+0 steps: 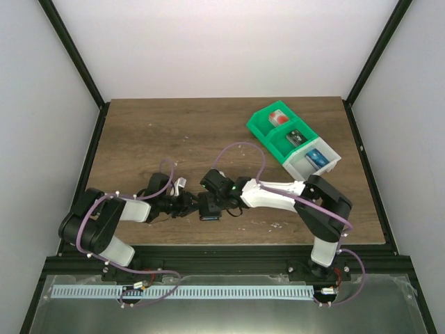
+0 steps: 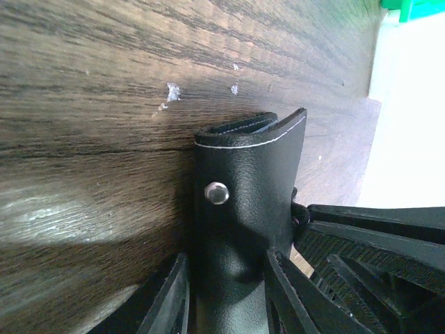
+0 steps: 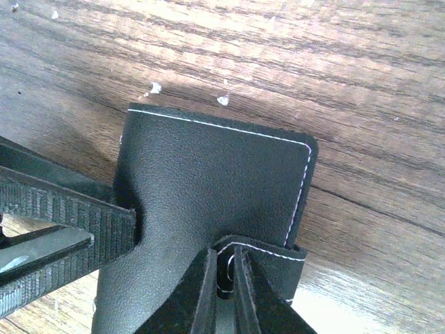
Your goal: Take the credit cards out of the card holder
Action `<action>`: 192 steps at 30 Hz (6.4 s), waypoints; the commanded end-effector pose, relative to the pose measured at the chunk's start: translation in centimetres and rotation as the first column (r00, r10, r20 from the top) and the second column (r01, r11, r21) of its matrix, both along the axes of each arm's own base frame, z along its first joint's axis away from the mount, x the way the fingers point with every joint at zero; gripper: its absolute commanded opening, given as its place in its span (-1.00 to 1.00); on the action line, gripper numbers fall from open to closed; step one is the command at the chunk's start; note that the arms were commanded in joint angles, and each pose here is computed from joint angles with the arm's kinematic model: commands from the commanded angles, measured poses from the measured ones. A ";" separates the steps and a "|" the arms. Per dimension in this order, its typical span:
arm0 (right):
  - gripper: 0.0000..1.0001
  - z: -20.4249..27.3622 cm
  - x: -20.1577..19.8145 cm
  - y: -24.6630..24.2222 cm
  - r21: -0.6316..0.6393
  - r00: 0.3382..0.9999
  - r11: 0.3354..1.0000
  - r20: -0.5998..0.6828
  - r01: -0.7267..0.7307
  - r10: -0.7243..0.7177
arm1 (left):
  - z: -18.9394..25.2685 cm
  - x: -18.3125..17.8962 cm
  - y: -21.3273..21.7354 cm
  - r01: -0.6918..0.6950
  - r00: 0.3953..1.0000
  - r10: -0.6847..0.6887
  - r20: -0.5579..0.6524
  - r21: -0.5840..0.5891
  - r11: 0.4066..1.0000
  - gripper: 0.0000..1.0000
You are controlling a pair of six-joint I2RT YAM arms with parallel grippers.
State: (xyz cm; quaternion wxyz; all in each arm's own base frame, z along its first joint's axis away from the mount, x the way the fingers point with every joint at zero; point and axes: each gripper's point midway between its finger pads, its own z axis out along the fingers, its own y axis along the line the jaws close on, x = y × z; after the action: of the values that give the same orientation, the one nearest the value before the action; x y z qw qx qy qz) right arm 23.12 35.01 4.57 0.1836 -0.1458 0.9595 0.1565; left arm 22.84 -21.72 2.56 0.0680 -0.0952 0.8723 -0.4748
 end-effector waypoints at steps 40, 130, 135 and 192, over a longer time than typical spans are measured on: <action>-0.99 8.9 -2.1 -0.1 0.424 0.993 0.906 0.116 -0.023 -0.029 | -1.2 -1.5 0.3 0.022 0.999 -0.021 -0.043 0.026 0.999 -0.45; -0.99 0.9 -0.6 -6.4 -0.156 0.969 0.986 0.230 -0.057 0.092 | -2.5 -4.4 -2.9 0.069 0.994 -0.063 -0.084 0.076 0.995 -0.99; -0.99 1.9 -0.7 -7.1 -0.122 0.968 0.992 0.247 -0.017 0.047 | -2.2 -4.1 -3.4 0.088 0.993 -0.083 -0.081 0.065 0.994 -0.97; -0.04 10.0 -2.7 -8.4 0.210 0.983 0.977 0.168 0.033 -0.070 | 3.9 -3.8 -2.1 0.124 0.966 -0.142 0.216 0.097 0.988 -1.00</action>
State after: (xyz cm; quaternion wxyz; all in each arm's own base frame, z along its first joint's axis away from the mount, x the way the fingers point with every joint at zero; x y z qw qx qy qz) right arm 20.06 26.37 10.68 0.2597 -0.1243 0.9339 0.2117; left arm 18.99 -23.10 5.16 0.1261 0.0061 0.8992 -0.4190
